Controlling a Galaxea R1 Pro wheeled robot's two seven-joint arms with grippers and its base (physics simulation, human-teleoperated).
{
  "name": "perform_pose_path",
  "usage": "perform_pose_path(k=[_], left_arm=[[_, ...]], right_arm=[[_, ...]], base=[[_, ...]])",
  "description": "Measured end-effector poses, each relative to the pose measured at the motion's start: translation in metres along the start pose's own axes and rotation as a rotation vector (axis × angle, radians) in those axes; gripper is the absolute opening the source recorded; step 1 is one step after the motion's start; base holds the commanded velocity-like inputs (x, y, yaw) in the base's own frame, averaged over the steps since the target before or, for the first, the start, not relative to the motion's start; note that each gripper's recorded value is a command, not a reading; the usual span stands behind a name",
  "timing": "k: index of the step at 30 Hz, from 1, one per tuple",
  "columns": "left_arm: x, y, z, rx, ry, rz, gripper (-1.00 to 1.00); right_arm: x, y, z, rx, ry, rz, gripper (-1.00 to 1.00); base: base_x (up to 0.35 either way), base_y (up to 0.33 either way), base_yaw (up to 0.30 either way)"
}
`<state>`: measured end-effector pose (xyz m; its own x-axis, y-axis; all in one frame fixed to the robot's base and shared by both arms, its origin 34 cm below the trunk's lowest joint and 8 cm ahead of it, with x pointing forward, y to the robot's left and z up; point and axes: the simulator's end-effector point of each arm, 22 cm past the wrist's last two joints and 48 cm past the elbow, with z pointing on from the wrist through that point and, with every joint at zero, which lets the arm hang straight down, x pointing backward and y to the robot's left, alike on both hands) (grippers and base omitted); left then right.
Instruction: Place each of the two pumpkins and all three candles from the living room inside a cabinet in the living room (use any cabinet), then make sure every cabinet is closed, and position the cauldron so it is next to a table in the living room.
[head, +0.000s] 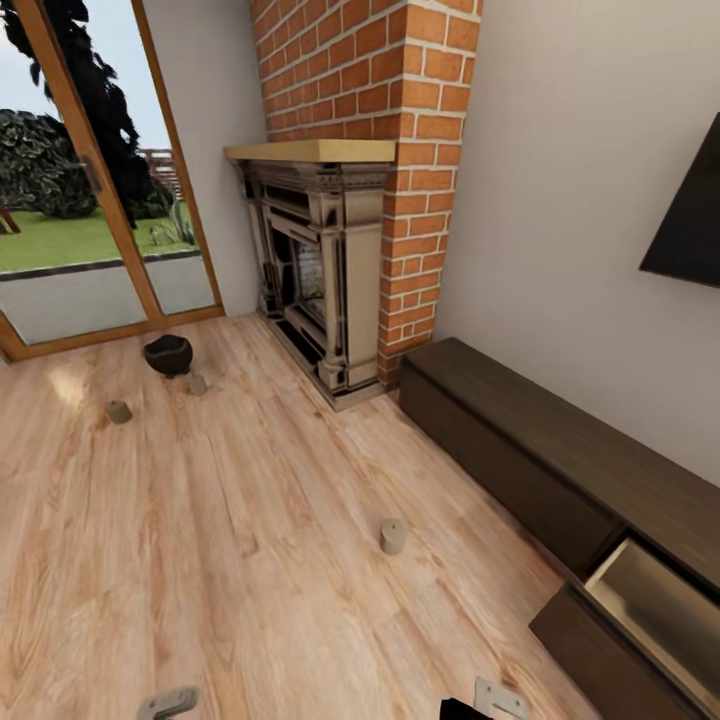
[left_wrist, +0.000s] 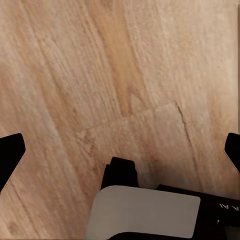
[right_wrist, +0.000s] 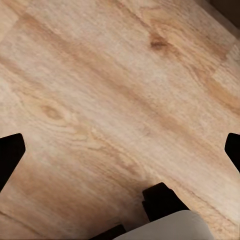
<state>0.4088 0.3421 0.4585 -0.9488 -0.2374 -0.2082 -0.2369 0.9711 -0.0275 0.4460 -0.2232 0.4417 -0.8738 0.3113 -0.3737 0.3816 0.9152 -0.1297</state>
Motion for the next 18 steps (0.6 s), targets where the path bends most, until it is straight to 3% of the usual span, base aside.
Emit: perform_pose_path(k=[18], left_arm=[[-0.0001, 0.0000, 0.0000, 0.000, 0.000, 0.000, 1.00]], right_arm=[[0.0001, -0.0005, 0.0003, 0.000, 0.000, -0.002, 1.00]], base=[[0.319, 0.037, 0.000]])
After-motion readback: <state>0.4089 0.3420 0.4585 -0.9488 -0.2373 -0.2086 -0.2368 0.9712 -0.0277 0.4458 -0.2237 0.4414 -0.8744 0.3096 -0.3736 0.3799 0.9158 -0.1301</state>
